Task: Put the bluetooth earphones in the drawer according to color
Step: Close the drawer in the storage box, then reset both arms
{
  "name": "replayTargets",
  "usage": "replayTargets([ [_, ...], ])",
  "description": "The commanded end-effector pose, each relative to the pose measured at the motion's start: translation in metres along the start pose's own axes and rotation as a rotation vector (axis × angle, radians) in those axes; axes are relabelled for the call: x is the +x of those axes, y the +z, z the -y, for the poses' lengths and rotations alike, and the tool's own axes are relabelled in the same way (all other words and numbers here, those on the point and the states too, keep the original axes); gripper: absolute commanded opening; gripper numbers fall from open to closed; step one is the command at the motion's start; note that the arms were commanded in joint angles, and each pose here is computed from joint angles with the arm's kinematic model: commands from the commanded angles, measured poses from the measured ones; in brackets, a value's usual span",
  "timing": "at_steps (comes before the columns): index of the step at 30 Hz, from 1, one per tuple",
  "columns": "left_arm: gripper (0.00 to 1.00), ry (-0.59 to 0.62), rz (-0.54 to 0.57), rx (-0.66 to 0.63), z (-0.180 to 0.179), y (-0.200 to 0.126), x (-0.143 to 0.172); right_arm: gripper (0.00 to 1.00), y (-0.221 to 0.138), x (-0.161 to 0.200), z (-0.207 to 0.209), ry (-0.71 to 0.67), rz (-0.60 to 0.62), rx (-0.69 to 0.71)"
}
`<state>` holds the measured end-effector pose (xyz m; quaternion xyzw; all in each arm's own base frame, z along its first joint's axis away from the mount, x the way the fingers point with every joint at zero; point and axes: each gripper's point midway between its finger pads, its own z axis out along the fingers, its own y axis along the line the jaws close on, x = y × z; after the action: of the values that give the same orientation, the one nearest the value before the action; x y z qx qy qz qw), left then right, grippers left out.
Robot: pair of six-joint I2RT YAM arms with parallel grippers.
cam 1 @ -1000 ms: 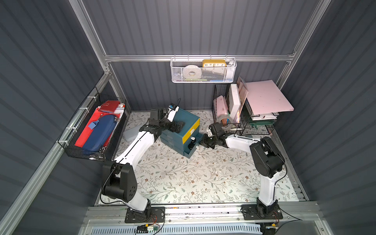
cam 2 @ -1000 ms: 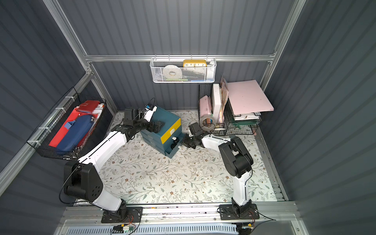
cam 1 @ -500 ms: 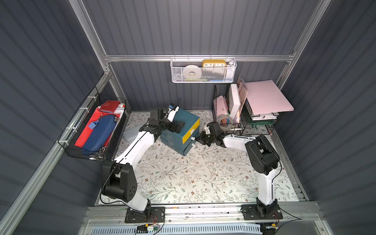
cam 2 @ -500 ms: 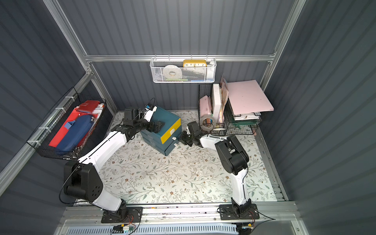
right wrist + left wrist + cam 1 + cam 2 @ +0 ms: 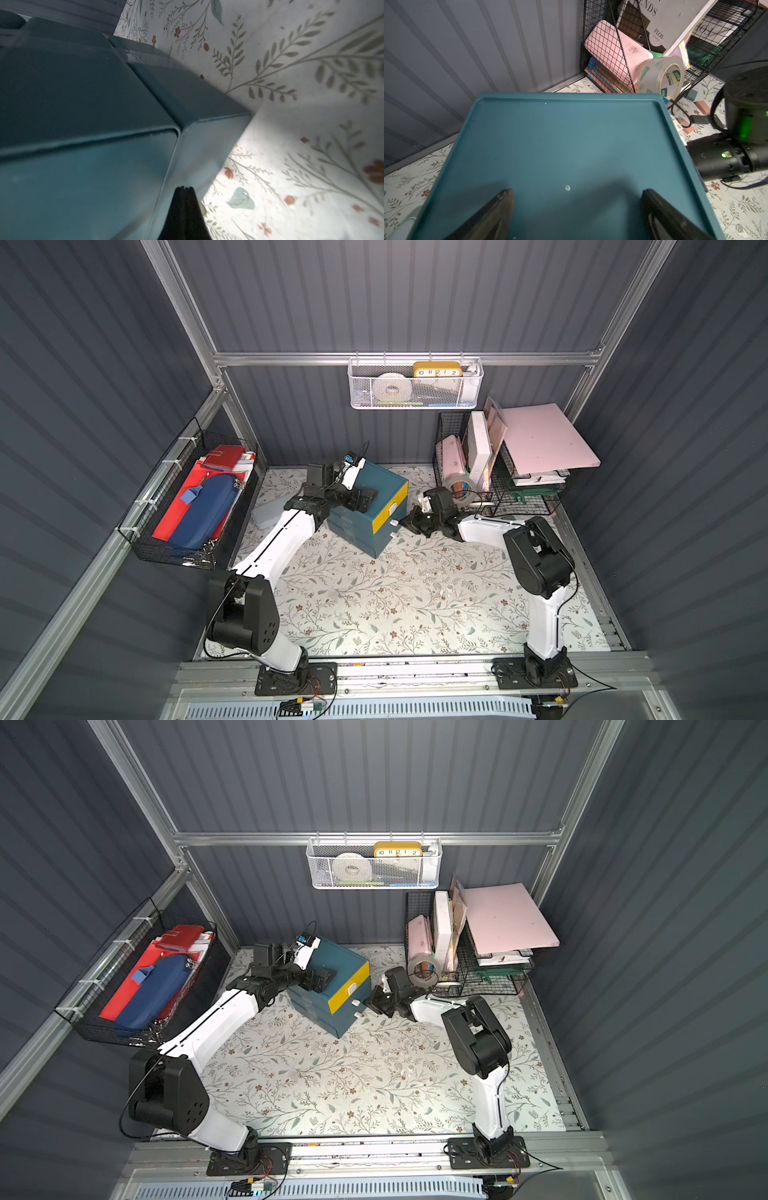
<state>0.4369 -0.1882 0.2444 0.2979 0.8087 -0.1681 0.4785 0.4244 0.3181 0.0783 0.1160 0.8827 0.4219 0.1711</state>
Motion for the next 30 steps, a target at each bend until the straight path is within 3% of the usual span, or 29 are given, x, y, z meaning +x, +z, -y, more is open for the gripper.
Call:
replayTargets([
  [1, 0.99, -0.093, -0.107, -0.075, -0.004, -0.011, 0.028, 0.00, -0.037, -0.012, 0.001, -0.070, 0.049, 0.030],
  [10, 0.99, -0.154, 0.108, -0.477, -0.076, -0.110, -0.039, 0.00, -0.133, -0.041, 0.059, -0.211, 0.171, 0.324],
  [14, 1.00, -0.252, 0.149, -0.601, -0.103, -0.148, -0.032, 0.00, -0.181, -0.067, 0.076, -0.261, 0.275, 0.433],
  [17, 0.99, -0.331, 0.122, -0.668, -0.110, -0.153, -0.010, 0.03, -0.213, -0.084, 0.089, -0.277, 0.336, 0.502],
  [19, 0.99, -0.390, 0.103, -0.692, -0.112, -0.152, 0.009, 0.19, -0.230, -0.093, 0.101, -0.281, 0.364, 0.552],
  [21, 0.99, -0.447, 0.107, -0.736, -0.114, -0.151, 0.031, 0.51, -0.245, -0.101, 0.115, -0.278, 0.388, 0.605],
  [22, 0.99, -0.468, 0.119, -0.752, -0.114, -0.152, 0.040, 0.60, -0.249, -0.104, 0.121, -0.275, 0.397, 0.625],
  [27, 0.99, -0.559, 0.181, -0.834, -0.114, -0.154, 0.089, 0.71, -0.265, -0.116, 0.145, -0.255, 0.463, 0.671],
  [29, 0.99, -0.566, 0.171, -0.874, -0.116, -0.153, 0.107, 0.84, -0.267, -0.119, 0.150, -0.268, 0.494, 0.693],
  [30, 0.99, -0.566, 0.158, -0.901, -0.118, -0.153, 0.118, 0.98, -0.268, -0.120, 0.154, -0.275, 0.508, 0.706],
])
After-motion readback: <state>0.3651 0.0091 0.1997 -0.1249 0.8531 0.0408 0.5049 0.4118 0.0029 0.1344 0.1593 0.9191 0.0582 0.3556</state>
